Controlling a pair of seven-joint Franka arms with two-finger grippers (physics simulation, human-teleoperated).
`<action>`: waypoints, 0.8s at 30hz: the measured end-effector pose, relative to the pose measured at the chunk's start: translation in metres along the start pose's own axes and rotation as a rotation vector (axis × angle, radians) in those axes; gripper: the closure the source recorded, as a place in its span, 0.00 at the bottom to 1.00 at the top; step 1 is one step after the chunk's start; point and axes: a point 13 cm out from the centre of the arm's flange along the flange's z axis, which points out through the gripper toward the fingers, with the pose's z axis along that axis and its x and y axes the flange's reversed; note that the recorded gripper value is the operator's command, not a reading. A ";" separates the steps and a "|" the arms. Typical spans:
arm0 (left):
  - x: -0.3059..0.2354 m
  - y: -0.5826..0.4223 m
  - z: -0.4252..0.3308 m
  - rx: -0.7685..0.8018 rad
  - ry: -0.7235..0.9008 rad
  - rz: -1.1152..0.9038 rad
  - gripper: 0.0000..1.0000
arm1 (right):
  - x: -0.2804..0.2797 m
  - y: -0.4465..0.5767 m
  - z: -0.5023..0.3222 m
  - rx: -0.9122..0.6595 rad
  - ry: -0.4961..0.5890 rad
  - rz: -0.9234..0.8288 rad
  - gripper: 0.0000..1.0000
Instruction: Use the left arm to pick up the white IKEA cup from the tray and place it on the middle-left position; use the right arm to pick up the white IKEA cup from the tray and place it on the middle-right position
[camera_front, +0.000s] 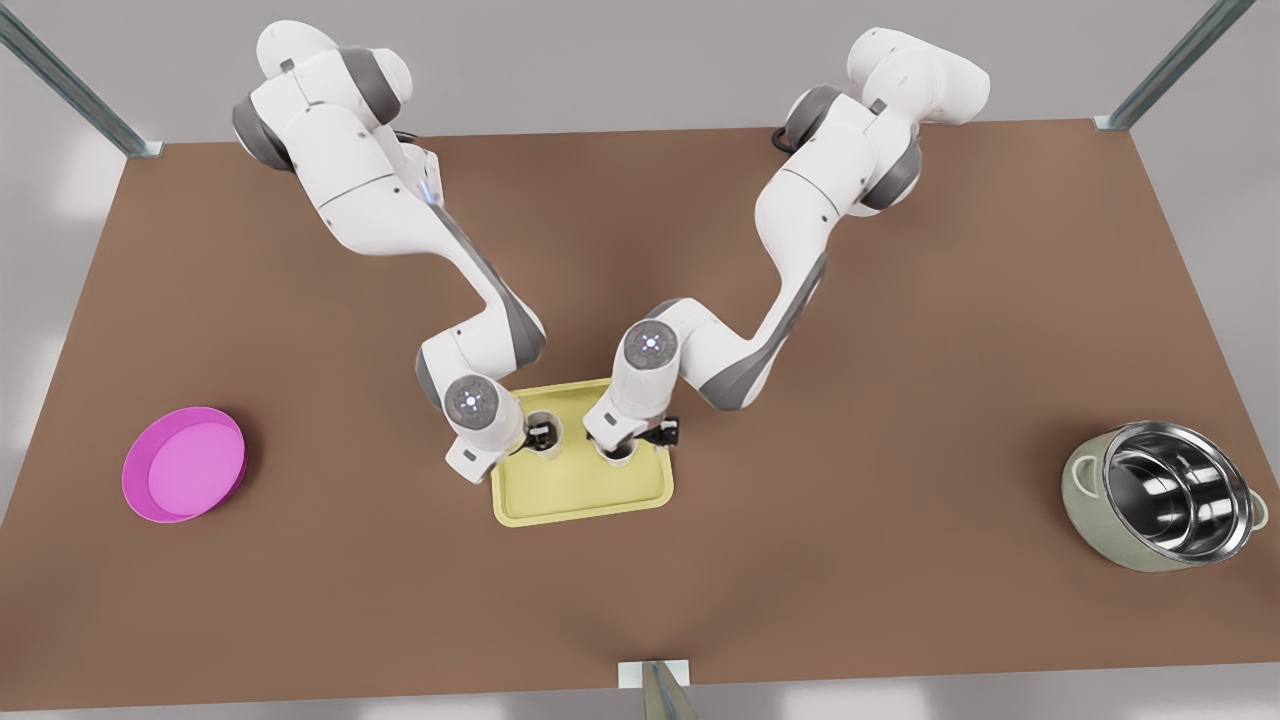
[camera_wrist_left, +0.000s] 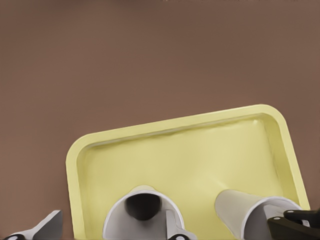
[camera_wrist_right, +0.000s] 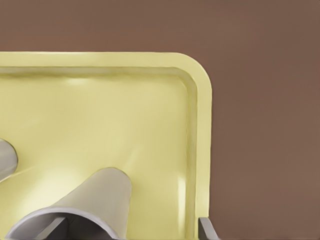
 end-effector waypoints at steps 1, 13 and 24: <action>0.000 -0.001 -0.001 0.002 -0.002 -0.011 0.00 | 0.001 -0.001 0.003 0.002 0.002 0.009 0.17; 0.020 0.027 0.029 -0.078 0.049 -0.059 0.00 | -0.003 0.000 -0.001 -0.004 -0.024 0.078 0.65; 0.022 0.019 0.068 -0.035 0.023 -0.097 0.07 | 0.005 0.007 0.007 -0.002 -0.012 0.093 0.73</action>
